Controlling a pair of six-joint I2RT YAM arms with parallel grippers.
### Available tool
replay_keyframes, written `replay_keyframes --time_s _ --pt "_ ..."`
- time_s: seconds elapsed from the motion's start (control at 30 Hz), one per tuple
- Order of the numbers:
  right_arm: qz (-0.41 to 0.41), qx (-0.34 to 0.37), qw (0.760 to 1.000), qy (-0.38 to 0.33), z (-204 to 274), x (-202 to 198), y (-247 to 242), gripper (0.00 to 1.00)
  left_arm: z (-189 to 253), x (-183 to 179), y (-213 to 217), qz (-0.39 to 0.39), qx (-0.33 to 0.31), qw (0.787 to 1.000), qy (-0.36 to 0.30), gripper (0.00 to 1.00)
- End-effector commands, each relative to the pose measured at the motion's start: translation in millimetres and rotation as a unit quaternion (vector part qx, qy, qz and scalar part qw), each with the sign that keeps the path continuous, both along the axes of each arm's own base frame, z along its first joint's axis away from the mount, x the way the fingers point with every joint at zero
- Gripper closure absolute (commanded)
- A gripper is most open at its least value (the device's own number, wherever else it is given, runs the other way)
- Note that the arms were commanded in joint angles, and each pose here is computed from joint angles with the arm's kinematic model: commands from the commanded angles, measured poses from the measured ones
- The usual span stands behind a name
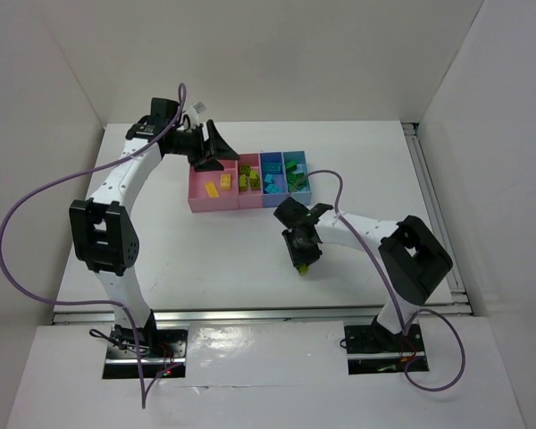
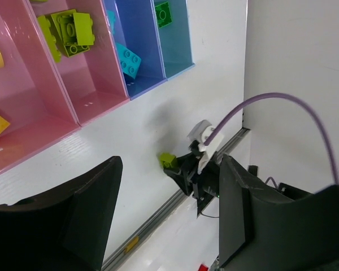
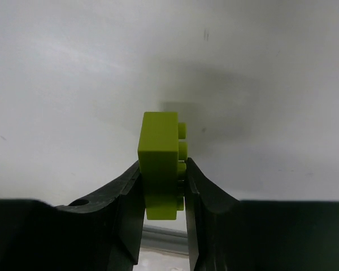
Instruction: Sort the legos into containers by color
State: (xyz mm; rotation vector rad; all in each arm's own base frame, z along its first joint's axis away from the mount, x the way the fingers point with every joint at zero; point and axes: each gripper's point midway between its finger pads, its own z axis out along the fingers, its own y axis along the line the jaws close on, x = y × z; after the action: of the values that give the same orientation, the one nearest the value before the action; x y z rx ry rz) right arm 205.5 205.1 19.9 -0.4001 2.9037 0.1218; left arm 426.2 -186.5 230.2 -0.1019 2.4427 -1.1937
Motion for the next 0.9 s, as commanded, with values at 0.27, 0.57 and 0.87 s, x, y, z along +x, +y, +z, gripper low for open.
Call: replay_keyframes --time_s 0.27,0.57,0.87 --pt "-0.032 0.056 0.975 -0.211 124 177 83 0.85 -3 -10 56 0.119 0.101 0.988 -0.012 0.29" --pt "-0.014 0.094 0.961 -0.258 125 268 130 0.77 -31 -41 123 0.231 0.125 0.964 0.043 0.29" --pt "-0.011 0.143 0.932 -0.334 177 290 131 0.19 -31 -49 128 0.228 0.122 0.965 0.040 0.29"
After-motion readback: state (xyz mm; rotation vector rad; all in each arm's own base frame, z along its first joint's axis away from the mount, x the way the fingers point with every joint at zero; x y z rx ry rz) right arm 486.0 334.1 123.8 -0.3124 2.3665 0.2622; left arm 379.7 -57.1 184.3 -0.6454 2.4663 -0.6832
